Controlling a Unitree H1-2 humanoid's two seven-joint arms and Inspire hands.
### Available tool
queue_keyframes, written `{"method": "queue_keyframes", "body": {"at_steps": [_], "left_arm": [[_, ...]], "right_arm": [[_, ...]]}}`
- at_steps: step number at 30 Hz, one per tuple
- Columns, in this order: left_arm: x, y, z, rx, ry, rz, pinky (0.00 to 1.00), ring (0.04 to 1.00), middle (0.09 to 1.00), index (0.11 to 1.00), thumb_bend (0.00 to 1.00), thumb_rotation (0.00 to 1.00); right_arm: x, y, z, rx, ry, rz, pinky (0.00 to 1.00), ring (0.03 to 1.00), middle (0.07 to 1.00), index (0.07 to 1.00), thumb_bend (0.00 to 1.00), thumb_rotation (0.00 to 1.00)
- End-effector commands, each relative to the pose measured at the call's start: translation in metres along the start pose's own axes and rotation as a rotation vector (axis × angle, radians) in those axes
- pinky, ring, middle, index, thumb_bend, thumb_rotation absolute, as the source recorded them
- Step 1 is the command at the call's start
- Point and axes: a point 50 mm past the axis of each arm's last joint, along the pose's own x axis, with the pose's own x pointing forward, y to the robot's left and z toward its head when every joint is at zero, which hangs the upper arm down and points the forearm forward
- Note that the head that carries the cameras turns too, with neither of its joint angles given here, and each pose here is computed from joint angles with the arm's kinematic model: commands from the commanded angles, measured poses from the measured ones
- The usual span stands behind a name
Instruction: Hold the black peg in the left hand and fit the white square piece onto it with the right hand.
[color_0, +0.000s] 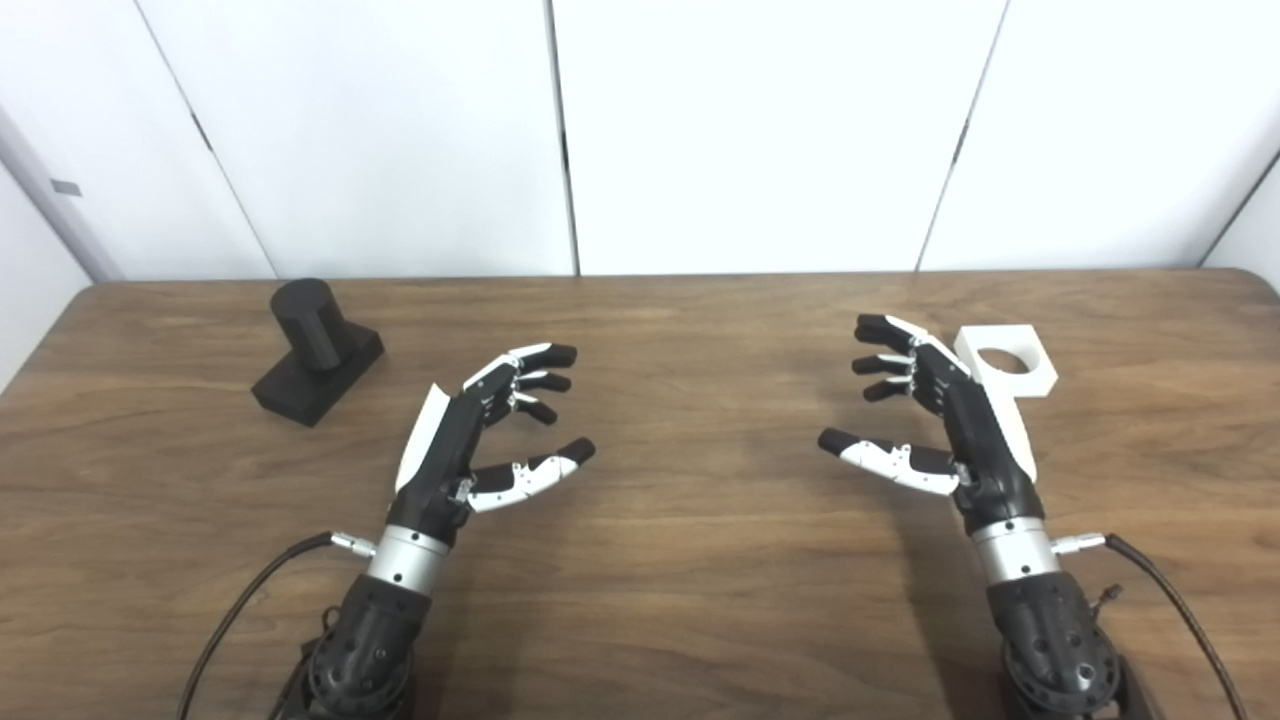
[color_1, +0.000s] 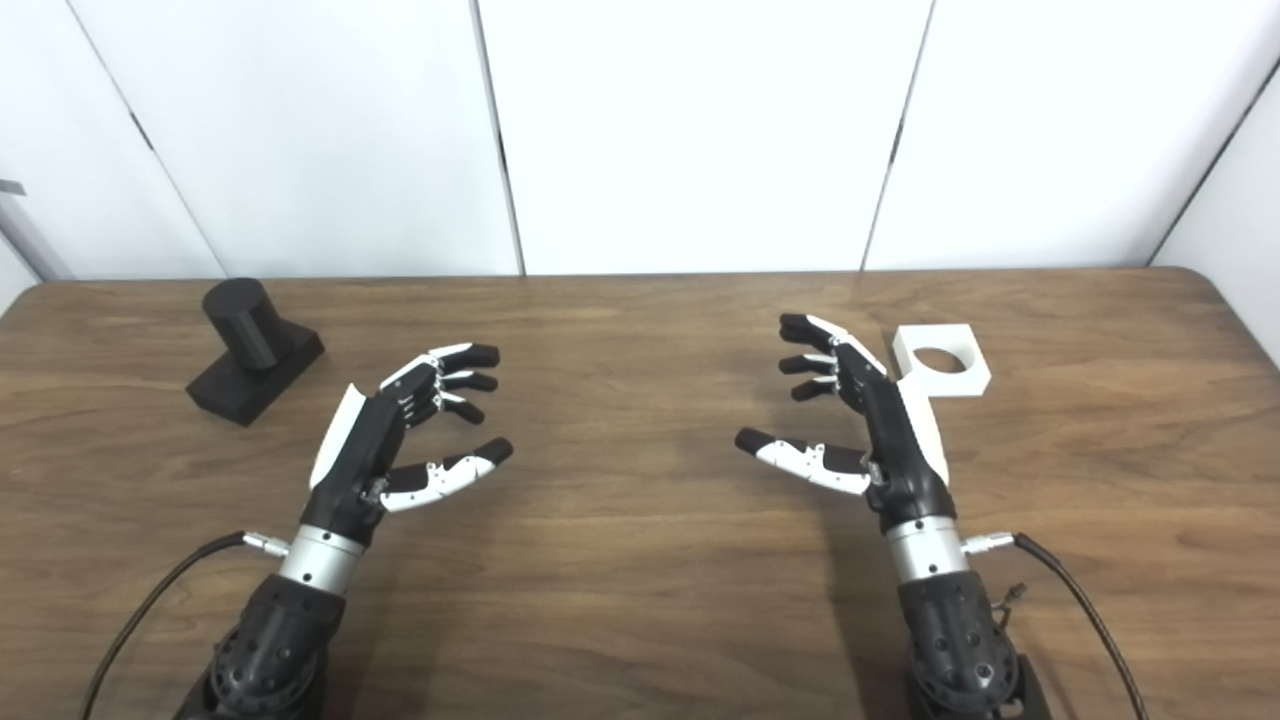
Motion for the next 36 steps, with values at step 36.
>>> {"method": "queue_keyframes", "body": {"at_steps": [36], "left_arm": [[0.027, -0.020, 0.024, 0.256, -0.152, 0.091, 0.61, 0.715, 0.745, 0.705, 0.72, 0.12]], "right_arm": [[0.001, -0.032, 0.026, -0.031, -0.052, -0.005, 0.58, 0.729, 0.797, 0.775, 0.66, 0.01]]}}
